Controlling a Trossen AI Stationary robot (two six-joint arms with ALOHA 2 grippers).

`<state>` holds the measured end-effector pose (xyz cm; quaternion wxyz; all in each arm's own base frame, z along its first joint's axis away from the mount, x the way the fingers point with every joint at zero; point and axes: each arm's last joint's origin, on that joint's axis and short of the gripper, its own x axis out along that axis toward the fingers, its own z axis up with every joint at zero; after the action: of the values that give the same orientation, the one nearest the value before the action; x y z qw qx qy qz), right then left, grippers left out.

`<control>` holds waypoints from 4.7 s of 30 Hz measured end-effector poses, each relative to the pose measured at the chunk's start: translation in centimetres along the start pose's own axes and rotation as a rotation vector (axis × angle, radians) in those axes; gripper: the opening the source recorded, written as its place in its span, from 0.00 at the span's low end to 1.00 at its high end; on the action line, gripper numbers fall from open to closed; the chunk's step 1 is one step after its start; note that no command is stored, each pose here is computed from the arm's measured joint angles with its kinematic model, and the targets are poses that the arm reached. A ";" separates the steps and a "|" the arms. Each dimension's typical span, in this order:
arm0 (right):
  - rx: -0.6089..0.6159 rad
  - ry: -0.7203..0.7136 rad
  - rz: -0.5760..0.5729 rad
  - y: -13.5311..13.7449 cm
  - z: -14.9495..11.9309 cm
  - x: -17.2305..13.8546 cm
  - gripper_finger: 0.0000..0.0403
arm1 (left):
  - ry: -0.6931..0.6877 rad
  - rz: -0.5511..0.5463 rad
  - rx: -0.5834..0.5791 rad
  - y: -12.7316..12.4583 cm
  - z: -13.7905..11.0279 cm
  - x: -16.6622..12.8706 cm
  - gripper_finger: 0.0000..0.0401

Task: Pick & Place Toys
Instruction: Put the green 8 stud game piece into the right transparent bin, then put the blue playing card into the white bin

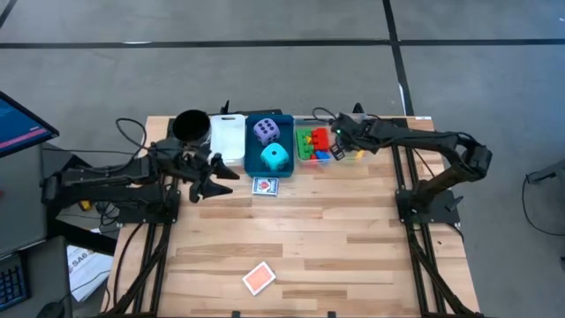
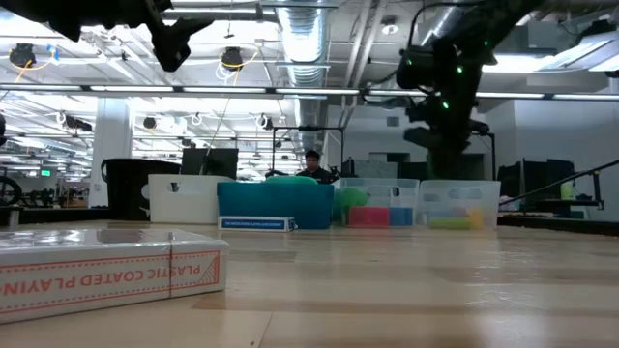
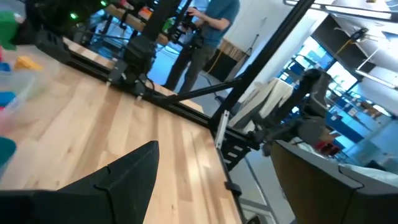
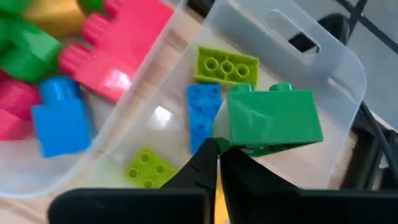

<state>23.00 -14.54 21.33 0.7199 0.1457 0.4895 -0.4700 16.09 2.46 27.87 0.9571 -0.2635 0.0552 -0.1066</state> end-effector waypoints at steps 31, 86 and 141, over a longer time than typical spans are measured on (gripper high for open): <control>-0.405 -0.498 0.350 13.9 -6.9 -9.5 0.67 | 0.155 0.057 0.510 2.2 -2.2 4.0 0.76; -0.370 -0.674 0.561 15.4 -5.0 -10.7 0.67 | 0.636 0.350 0.519 10.3 -14.0 8.3 0.73; -0.380 -0.675 0.572 15.6 -5.3 -10.9 0.67 | 0.513 0.556 0.628 11.8 -12.3 8.3 0.91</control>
<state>31.90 2.90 24.08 0.9528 -0.0205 0.2462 -0.1764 24.25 4.30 10.83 0.9381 0.0971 0.3228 0.0800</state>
